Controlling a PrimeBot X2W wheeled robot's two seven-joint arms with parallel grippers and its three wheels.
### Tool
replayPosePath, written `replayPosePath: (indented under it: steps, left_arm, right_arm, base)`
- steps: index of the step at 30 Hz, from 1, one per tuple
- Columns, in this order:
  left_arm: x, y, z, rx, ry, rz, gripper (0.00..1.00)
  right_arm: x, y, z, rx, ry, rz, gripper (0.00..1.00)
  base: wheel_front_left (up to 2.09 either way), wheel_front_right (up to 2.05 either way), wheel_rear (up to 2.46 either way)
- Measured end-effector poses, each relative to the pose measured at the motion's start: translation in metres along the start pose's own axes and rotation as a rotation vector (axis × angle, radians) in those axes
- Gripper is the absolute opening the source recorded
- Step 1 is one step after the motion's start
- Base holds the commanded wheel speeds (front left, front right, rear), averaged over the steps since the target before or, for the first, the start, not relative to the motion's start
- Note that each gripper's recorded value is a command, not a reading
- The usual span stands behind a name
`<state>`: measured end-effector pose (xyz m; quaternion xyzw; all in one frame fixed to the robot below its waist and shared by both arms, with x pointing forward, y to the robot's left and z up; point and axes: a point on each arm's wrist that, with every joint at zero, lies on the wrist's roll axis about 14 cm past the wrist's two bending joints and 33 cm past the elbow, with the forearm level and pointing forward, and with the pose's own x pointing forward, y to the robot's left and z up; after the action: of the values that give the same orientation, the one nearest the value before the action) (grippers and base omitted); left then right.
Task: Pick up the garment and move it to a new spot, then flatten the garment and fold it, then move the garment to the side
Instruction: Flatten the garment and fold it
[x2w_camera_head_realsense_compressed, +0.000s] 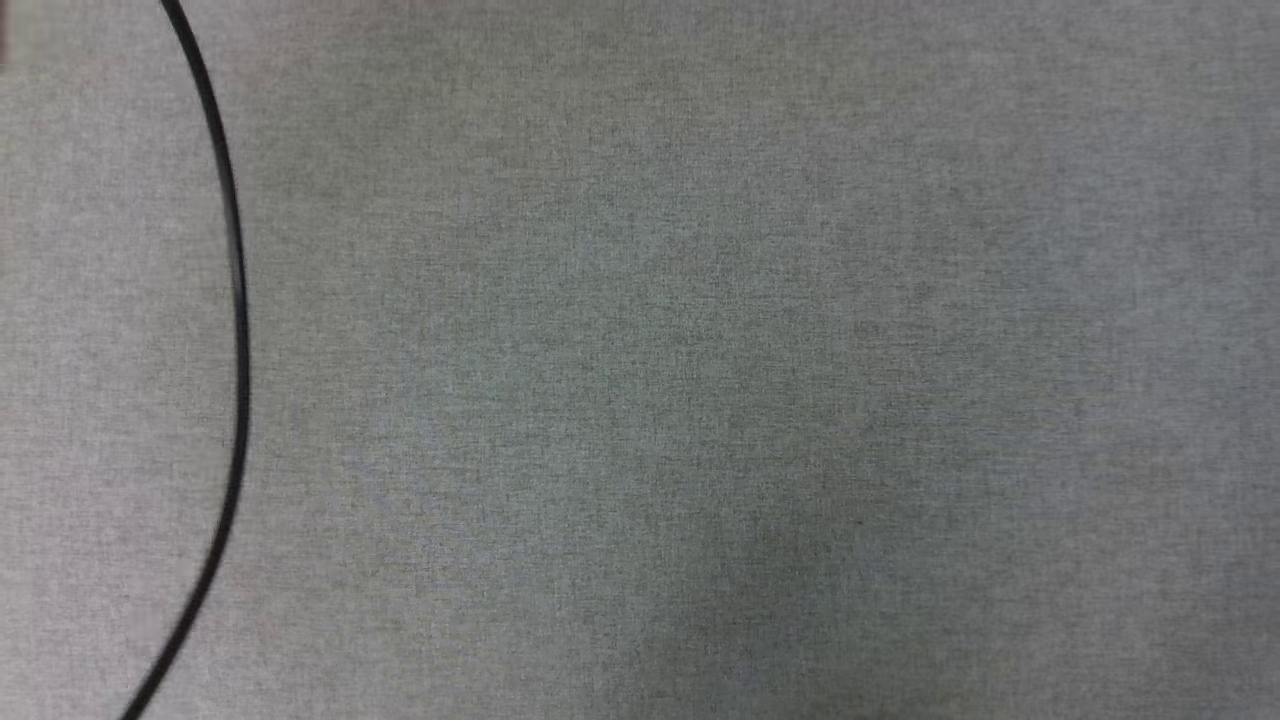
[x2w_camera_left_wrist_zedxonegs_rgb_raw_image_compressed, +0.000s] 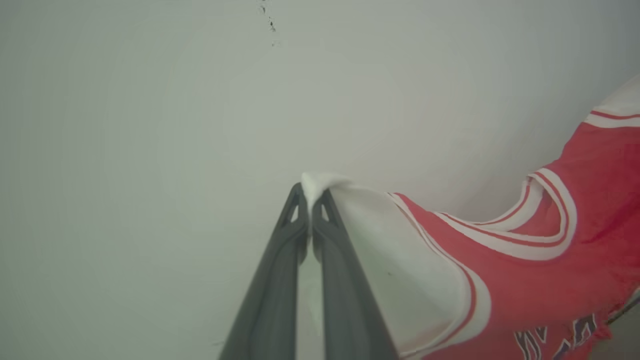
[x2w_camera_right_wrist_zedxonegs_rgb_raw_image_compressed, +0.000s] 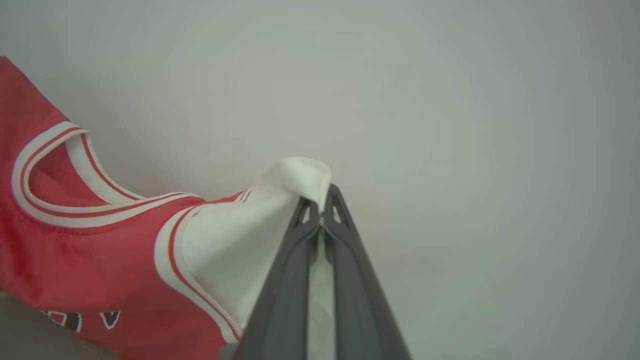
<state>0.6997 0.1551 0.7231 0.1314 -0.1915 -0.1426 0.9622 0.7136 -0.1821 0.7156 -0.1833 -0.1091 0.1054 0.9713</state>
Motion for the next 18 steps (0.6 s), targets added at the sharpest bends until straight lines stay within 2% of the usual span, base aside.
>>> replayPosePath:
  steps: [8,14,18]
  left_arm:
    - [-0.042,-0.015,-0.047,-0.069,0.072,-0.011,0.00]
    - [-0.097,-0.030,-0.082,-0.120,0.165,0.004,0.00]
    - [-0.140,-0.043,-0.095,-0.144,0.221,0.012,0.00]
  right_arm:
    - [-0.031,0.029,-0.050,0.093,0.067,0.061,0.00]
    - [-0.078,0.061,-0.094,0.172,0.153,0.118,0.00]
    - [-0.113,0.076,-0.111,0.214,0.193,0.147,0.00]
  base:
    - [0.00,0.00,0.00]
    - [0.00,0.00,0.00]
    - [0.00,0.00,0.00]
